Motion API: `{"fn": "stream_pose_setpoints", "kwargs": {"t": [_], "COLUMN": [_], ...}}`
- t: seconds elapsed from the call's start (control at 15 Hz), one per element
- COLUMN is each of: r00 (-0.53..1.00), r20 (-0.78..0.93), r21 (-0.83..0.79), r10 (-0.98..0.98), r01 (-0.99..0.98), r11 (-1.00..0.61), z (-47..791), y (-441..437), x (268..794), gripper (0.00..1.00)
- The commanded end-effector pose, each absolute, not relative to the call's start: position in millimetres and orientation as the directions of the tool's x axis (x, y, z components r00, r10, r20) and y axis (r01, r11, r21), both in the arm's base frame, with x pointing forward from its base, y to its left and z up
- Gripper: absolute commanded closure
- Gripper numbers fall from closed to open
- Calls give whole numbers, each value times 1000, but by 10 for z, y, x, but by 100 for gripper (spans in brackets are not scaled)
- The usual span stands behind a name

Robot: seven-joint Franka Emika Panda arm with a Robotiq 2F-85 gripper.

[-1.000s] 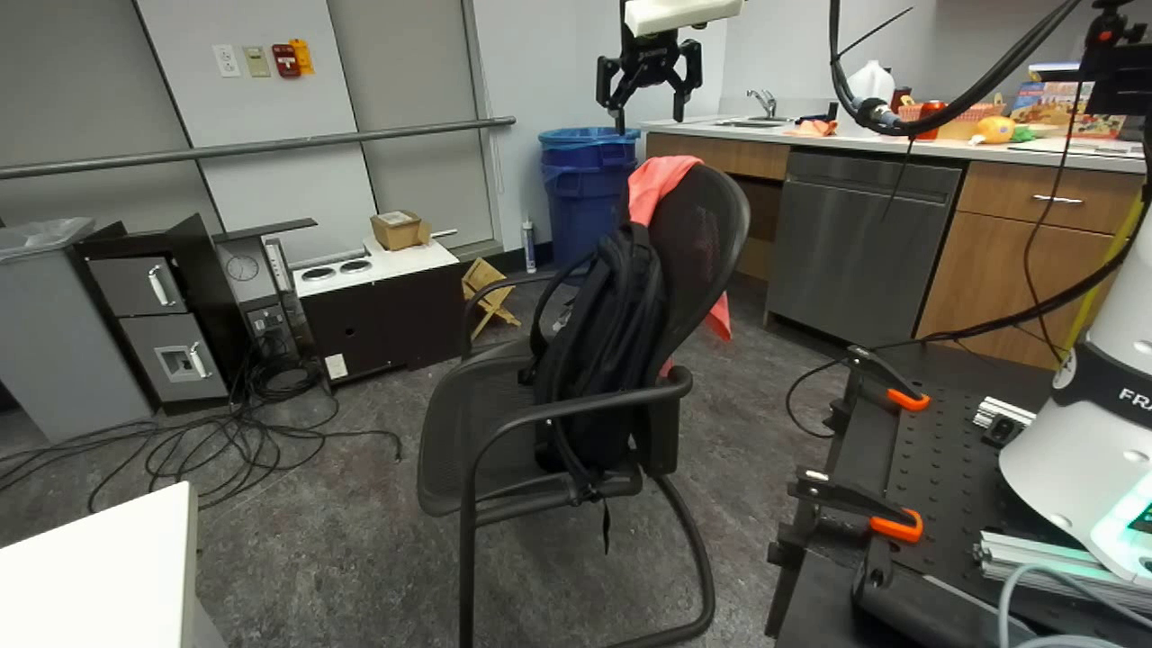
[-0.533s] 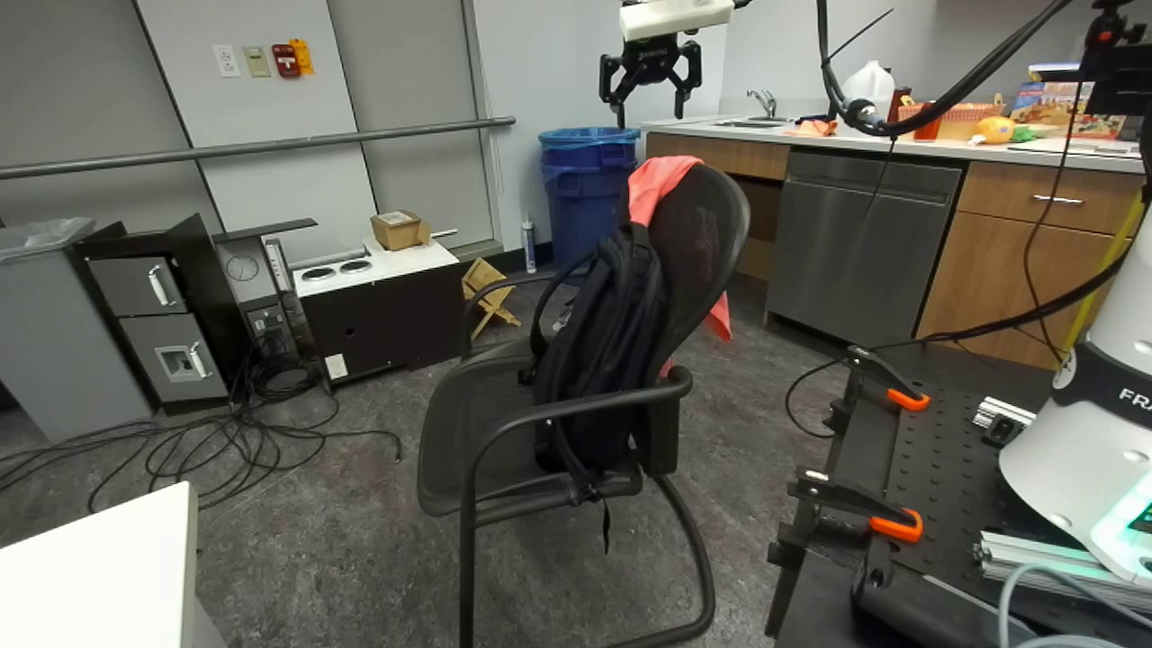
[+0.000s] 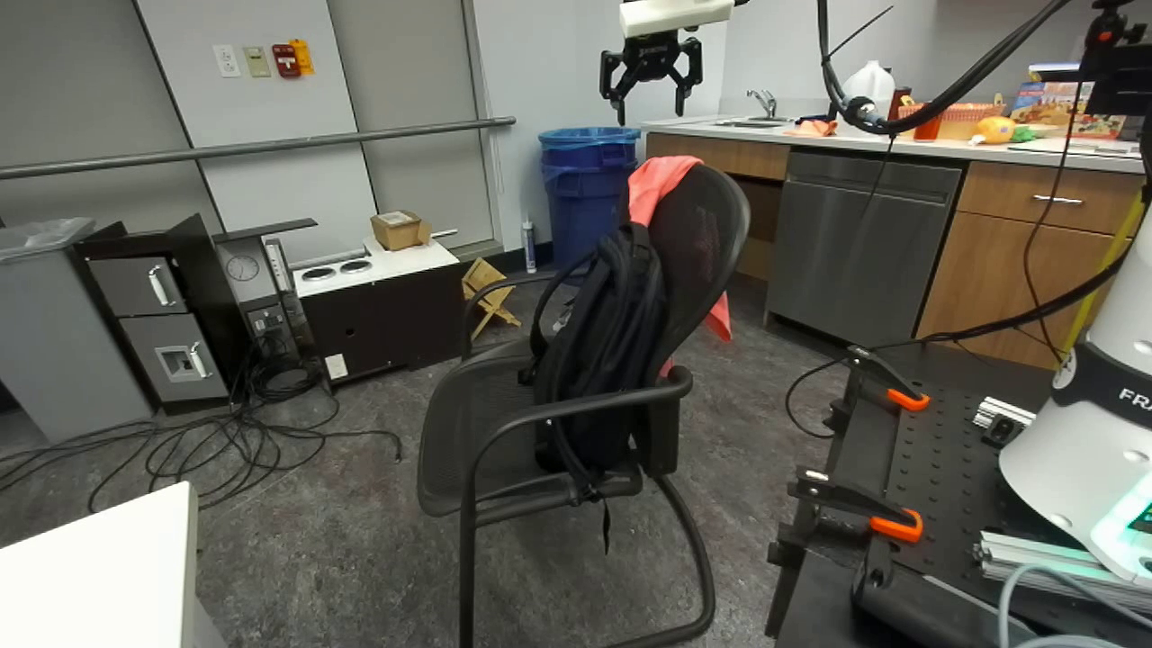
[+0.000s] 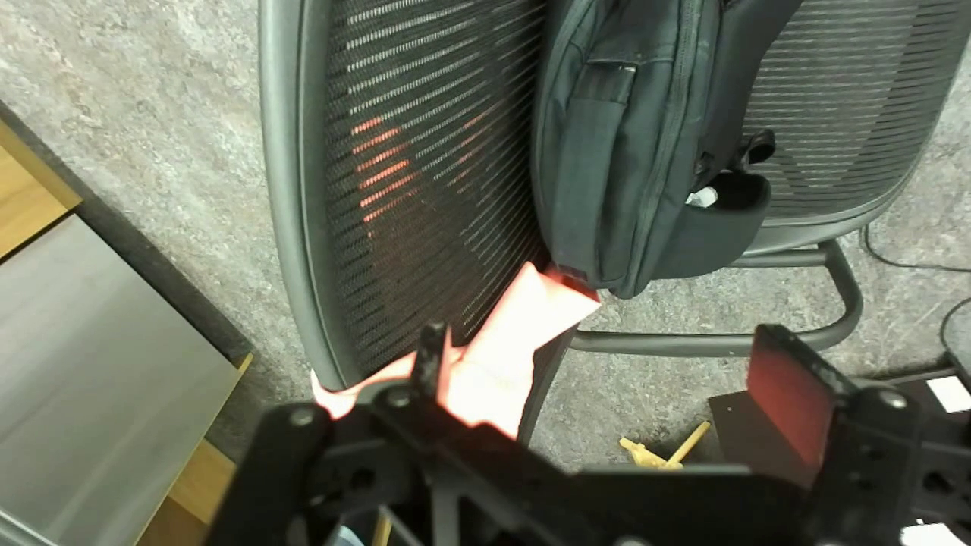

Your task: Remove the orange cloth from the head rest and put it on the sink

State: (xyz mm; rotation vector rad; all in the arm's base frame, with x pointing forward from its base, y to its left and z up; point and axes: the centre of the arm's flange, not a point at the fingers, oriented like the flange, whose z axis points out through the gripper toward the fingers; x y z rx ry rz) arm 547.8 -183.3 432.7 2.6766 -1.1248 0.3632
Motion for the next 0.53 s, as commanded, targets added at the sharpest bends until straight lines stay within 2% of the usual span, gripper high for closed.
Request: {"fn": "stream_pose_setpoints", "kwargs": {"t": [0.0, 0.47], "r00": [677, 653], "r20": [307, 335], "r21": [101, 97], "r10": [-669, -679], "r01": [-722, -741], "r11": [-685, -665], "z": [4327, 4300], "y": [-1833, -1928], "x": [5478, 5628], "gripper": [0, 0]}}
